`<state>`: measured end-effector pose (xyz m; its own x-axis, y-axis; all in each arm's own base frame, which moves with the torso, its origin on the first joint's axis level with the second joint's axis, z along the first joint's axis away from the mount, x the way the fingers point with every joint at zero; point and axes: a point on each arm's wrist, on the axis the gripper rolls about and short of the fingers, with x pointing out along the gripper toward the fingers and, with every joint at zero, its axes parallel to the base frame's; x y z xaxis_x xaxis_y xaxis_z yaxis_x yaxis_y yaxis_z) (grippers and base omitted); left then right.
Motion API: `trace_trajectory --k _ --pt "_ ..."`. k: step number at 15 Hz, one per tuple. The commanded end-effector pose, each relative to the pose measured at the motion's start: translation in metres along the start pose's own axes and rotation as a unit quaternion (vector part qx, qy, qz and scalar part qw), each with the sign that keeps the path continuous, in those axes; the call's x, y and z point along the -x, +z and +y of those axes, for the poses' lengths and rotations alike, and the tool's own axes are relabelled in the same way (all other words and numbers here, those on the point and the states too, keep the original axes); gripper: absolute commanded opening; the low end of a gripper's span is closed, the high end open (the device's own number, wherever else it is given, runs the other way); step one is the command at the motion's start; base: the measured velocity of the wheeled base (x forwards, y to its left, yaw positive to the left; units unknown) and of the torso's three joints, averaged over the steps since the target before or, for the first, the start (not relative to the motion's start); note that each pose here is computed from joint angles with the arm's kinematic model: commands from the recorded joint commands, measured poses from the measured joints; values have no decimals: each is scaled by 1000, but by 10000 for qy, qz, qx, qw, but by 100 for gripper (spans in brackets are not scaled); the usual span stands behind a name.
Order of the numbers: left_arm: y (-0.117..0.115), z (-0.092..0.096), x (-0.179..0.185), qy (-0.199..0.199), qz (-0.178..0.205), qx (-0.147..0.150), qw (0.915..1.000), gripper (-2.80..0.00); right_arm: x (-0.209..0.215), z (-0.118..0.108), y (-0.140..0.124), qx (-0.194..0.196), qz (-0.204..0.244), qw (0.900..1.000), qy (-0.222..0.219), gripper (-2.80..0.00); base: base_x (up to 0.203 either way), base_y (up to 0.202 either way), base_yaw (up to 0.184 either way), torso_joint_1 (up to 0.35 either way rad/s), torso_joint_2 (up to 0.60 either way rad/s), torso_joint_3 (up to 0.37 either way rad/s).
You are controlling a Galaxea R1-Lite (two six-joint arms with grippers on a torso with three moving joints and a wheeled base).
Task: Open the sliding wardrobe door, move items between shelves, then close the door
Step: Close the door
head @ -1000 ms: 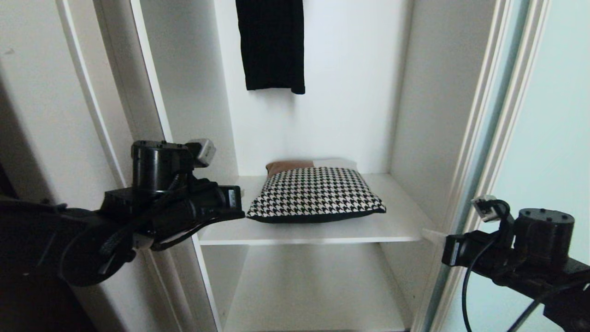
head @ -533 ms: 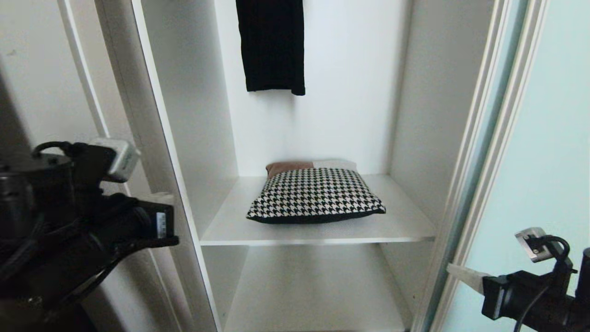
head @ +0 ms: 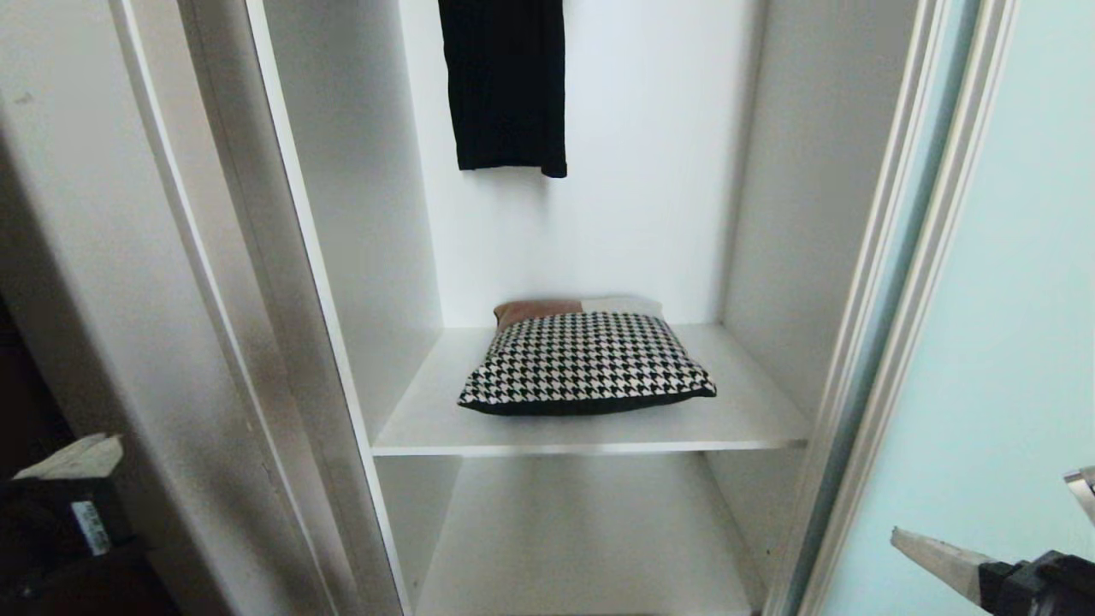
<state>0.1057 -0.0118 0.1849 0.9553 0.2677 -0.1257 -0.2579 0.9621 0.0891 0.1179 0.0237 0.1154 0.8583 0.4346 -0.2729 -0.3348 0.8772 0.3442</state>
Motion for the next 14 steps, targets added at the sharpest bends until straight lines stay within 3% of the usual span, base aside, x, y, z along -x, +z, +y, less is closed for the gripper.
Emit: trace_trajectory --k 1,6,11,14 --pt "-13 16 26 184 -351 230 9990 -280 26 9 3 136 -526 9984 140 -280 0 0 0 0 0 0" --pt "-44 31 58 231 -665 412 9967 -280 65 20 -8 -36 -674 9976 172 -280 0 0 0 0 0 0" --pt "-90 40 81 341 -500 396 9974 -280 106 27 -29 -113 -659 9978 33 -280 0 0 0 0 0 0" --pt "-98 40 83 408 -385 512 9971 -280 111 26 -42 -101 -823 9965 -55 -280 0 0 0 0 0 0"
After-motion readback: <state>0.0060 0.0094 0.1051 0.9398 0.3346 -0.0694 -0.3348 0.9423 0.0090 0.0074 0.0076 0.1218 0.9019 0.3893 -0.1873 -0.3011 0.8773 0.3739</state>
